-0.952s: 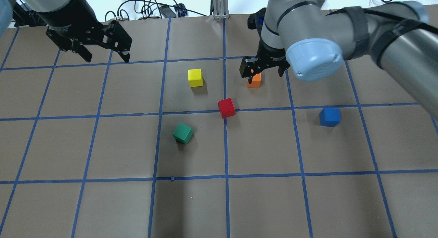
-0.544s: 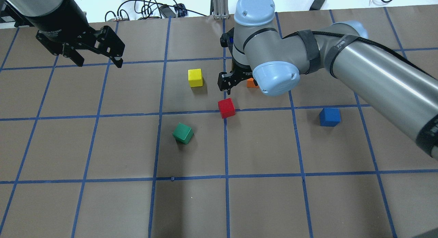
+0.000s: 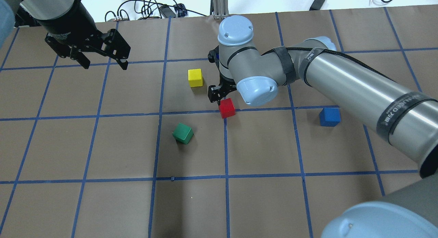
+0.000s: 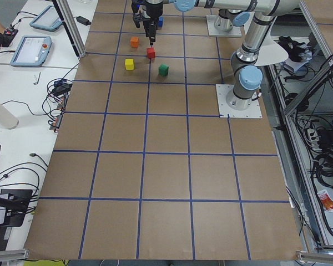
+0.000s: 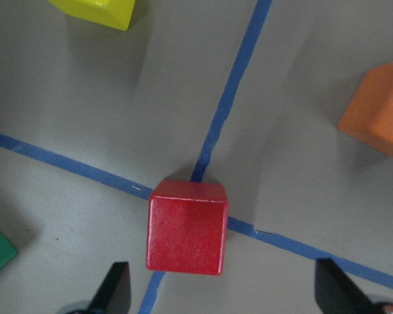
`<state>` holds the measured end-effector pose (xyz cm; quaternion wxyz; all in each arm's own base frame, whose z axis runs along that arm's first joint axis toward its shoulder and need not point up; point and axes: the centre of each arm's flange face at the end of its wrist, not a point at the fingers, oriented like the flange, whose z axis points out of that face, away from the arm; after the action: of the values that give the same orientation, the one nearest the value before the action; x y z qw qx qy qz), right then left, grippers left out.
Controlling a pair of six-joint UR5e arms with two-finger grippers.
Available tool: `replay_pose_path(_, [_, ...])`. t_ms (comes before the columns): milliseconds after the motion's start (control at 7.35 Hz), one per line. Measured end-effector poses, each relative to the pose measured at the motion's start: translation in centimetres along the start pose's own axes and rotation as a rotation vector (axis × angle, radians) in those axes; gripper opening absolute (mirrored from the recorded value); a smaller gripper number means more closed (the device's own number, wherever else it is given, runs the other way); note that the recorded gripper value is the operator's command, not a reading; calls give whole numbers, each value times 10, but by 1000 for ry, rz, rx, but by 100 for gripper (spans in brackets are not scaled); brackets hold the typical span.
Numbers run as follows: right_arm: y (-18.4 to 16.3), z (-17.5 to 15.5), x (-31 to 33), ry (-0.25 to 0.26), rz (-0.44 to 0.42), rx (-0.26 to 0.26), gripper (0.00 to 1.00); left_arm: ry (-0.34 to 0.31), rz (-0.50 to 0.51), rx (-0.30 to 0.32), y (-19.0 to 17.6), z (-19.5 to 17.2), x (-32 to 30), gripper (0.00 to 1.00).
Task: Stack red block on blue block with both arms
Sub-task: 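Lower the right gripper over the red cube and close on it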
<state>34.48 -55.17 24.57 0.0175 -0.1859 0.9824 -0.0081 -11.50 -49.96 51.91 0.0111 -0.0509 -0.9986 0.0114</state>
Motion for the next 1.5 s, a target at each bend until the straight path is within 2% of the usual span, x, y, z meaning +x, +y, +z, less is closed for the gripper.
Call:
replay_pose_path(272, [-2,19,-5,-12,-7,-20,100,3,11,-14,5,6,2,100])
replay_pose_path(816, [-2,34,-9,-43,-7,-39,100,-10,12,-15,6,10,1,100])
replay_pose_path(952, [-2,37,-9,-44,-6,-44,90,-15,6,-14,5,9,0,100])
replay_pose_path(1088, [-2,39,-9,-45,-6,-48,62,-17,4,-15,4,10,0,100])
replay_pose_path(1360, [-2,42,-9,-46,-6,-54,12,-18,2,-16,3,11,0,100])
replay_pose_path(1496, [-3,42,-9,-46,-7,-53,0,-18,3,-16,3,11,0,100])
